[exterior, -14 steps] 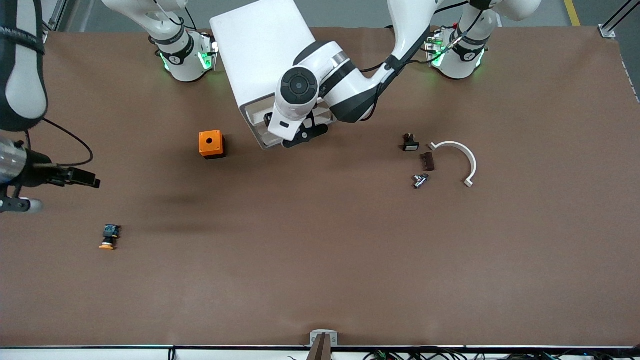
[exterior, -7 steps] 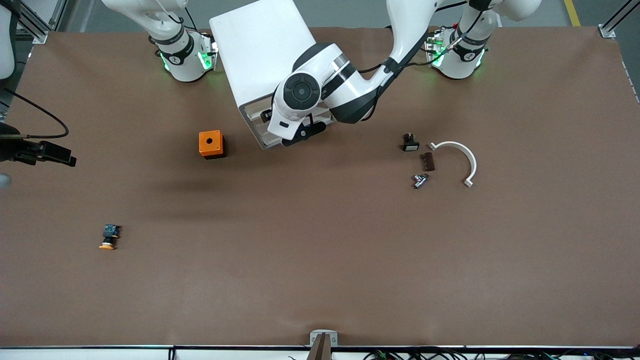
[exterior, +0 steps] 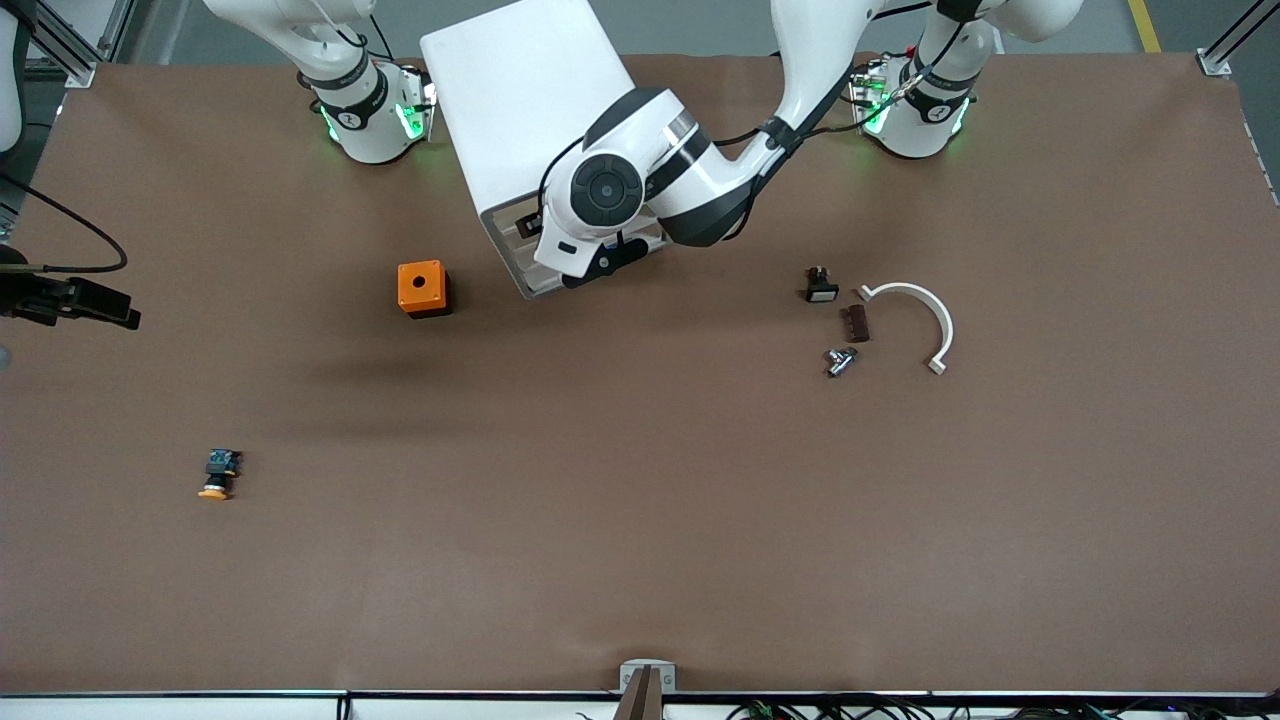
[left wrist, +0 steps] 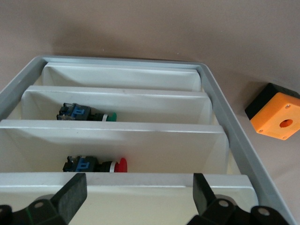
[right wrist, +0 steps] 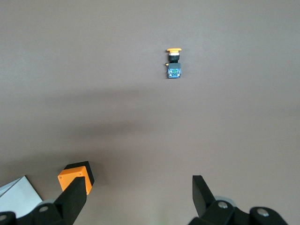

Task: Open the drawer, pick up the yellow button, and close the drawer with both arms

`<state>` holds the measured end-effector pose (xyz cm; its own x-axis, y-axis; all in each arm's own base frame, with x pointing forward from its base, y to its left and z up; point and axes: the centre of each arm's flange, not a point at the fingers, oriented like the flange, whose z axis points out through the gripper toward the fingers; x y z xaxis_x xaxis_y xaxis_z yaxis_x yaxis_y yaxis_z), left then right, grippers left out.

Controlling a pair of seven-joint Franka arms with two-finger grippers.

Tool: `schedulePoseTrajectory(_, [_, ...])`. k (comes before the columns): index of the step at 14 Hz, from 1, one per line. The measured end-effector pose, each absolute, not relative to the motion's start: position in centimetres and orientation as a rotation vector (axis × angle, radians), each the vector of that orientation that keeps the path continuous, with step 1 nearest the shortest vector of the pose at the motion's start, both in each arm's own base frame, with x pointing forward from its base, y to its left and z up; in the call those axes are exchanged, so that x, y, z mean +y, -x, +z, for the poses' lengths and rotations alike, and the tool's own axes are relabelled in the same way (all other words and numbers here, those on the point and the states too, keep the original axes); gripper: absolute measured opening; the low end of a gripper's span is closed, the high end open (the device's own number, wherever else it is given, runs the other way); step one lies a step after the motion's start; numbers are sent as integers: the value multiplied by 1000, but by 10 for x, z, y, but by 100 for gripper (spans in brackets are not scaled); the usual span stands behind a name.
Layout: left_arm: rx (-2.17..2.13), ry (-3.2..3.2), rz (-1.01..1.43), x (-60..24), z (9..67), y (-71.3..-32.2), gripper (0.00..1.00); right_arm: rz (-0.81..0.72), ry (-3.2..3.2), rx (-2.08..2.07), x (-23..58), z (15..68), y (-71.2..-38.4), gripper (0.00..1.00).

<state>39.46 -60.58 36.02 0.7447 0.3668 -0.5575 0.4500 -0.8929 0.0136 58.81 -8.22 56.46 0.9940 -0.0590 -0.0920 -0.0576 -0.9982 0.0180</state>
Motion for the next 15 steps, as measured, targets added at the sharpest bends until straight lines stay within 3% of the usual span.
schedulePoseTrajectory(9, [691,-2765,-827,-598,372,-410,100,-49,-3116,-102,-86,598,-591,100])
schedulePoseTrajectory(15, [795,-2720,-617,-498,488,-490,100,-185,-3122,-110,-85,621,-574,100])
